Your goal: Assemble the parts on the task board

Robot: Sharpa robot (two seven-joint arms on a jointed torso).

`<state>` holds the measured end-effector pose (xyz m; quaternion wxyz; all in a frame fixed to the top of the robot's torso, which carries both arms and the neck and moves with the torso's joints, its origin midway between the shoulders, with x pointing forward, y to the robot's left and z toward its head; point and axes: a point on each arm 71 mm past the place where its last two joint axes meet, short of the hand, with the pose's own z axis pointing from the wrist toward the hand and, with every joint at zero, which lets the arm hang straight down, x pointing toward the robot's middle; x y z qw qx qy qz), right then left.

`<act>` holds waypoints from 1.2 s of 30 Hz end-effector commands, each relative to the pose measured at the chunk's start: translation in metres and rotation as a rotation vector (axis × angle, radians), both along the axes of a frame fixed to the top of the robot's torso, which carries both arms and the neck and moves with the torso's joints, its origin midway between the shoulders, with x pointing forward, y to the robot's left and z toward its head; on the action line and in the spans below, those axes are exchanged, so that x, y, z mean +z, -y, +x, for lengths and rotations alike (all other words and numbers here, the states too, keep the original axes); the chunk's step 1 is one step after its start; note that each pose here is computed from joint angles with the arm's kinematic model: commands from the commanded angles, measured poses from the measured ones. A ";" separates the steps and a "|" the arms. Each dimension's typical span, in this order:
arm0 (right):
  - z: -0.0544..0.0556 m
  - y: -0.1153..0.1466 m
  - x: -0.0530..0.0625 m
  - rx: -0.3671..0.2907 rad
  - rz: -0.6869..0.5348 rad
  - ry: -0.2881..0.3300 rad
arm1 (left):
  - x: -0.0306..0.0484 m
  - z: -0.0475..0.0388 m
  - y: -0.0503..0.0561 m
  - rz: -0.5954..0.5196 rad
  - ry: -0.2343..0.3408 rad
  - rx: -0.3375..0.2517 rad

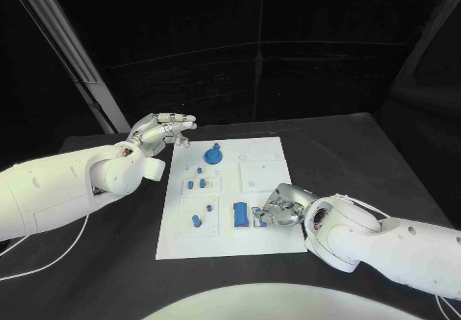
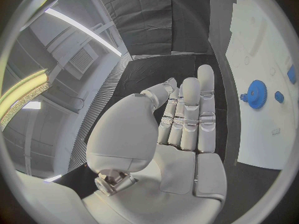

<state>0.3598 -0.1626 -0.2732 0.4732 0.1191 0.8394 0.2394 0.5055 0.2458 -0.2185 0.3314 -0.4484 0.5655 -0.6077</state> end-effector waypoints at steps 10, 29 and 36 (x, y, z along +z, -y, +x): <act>0.003 -0.006 -0.001 0.029 -0.034 0.017 | 0.0014 -0.0002 0.002 -0.009 0.002 -0.010; 0.004 -0.010 -0.003 0.063 -0.074 0.023 | 0.0014 -0.0004 0.002 -0.009 0.001 -0.011; 0.003 -0.013 -0.002 0.075 -0.072 0.022 | 0.0015 -0.0003 0.001 -0.008 0.001 -0.010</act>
